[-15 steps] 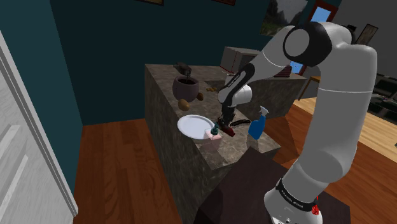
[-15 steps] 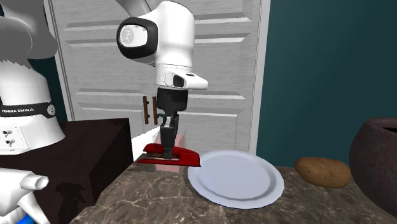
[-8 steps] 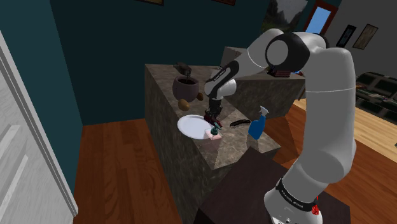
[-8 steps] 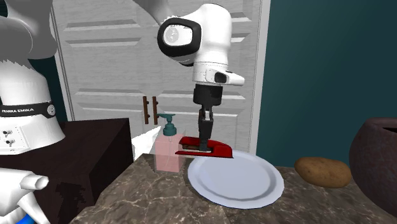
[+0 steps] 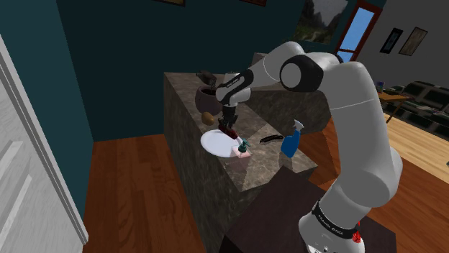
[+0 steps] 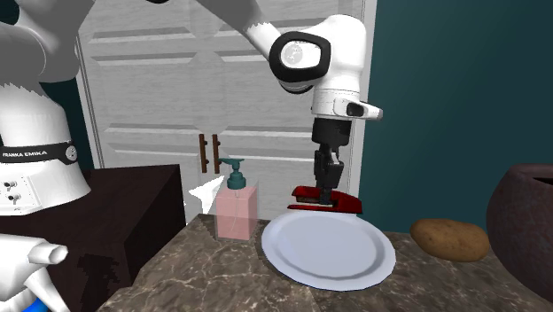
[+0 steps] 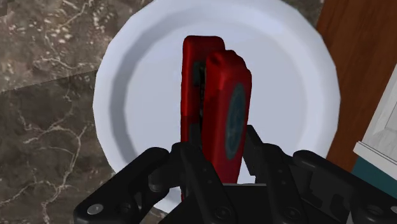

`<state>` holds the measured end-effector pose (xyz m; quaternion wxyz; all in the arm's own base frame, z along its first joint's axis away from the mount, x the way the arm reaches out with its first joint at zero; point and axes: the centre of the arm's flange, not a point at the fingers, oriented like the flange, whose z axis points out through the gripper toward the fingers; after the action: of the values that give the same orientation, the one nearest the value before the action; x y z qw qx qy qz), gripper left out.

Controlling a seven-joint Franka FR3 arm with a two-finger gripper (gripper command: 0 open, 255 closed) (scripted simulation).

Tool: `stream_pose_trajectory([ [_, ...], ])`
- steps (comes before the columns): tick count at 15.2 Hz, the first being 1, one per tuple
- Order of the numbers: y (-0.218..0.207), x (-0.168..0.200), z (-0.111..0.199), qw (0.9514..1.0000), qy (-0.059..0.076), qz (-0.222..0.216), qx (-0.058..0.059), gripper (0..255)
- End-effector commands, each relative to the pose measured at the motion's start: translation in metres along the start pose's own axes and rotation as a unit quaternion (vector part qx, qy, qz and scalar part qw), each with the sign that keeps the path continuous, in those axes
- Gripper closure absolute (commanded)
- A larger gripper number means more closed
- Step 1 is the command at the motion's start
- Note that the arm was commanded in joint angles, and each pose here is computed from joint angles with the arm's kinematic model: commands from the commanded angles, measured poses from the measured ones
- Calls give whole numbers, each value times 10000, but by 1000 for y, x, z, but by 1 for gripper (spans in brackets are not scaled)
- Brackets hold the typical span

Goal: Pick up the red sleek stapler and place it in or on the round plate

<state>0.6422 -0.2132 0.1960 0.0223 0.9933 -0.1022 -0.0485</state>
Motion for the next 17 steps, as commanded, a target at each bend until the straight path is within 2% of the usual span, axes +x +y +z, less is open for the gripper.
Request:
stream_pose_trajectory([
  [1, -2, 5, 8, 10000, 0, 2, 0, 255],
  [13, -6, 10, 71, 10000, 0, 2, 0, 255],
  [17, -6, 10, 73, 10000, 0, 2, 0, 255],
])
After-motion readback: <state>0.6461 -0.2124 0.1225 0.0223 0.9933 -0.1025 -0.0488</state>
